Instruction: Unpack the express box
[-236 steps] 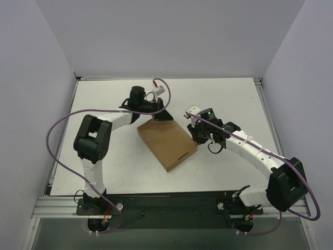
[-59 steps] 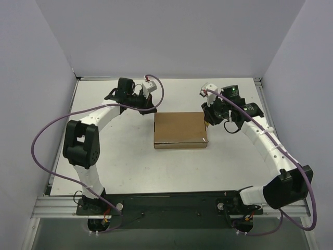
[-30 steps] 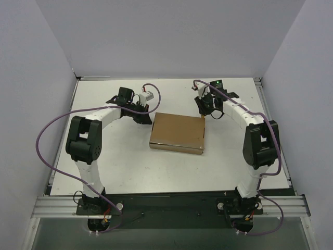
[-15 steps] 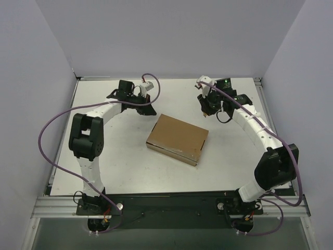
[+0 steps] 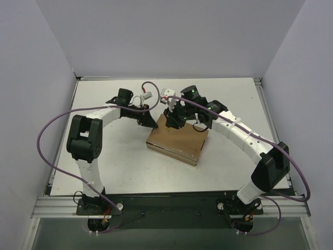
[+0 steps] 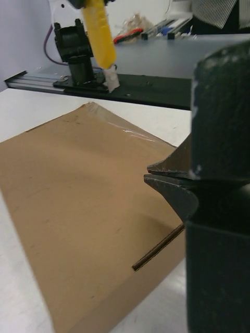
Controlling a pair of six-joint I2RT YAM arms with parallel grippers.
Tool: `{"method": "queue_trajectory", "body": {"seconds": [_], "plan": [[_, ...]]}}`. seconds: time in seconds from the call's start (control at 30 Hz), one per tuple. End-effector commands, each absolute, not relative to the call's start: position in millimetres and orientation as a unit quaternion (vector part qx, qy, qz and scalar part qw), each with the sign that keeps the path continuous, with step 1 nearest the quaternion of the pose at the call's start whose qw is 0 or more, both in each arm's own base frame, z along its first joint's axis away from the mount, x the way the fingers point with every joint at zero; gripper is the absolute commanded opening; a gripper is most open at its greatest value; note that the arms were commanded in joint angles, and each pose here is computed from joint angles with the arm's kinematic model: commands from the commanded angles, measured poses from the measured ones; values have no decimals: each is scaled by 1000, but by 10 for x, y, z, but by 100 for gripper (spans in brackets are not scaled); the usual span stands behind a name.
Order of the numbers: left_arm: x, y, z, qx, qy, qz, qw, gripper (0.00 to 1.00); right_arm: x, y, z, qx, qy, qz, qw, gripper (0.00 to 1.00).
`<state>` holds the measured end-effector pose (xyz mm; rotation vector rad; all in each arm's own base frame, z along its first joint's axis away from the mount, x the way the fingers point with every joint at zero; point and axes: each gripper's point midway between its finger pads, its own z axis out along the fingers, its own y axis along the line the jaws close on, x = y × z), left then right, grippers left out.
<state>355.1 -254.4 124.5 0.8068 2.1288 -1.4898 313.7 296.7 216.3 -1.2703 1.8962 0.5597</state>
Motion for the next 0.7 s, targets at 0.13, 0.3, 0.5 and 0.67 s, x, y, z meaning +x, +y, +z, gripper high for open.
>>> {"method": "queue_trajectory", "body": {"seconds": [0.13, 0.3, 0.5, 0.67], "plan": [[3327, -2386, 673, 267, 802, -523, 113, 0, 2789, 3579, 1844, -541, 710, 279, 355, 0], [3431, -2277, 542, 253, 821, -497, 126, 0, 2665, 3691, 1655, -540, 708, 281, 358, 0], [3426, -2253, 494, 250, 826, -489, 128, 0, 2657, 3737, 1614, -535, 706, 274, 374, 0], [3420, -2255, 498, 248, 826, -490, 129, 0, 2671, 3750, 1614, -533, 704, 274, 381, 0]]}}
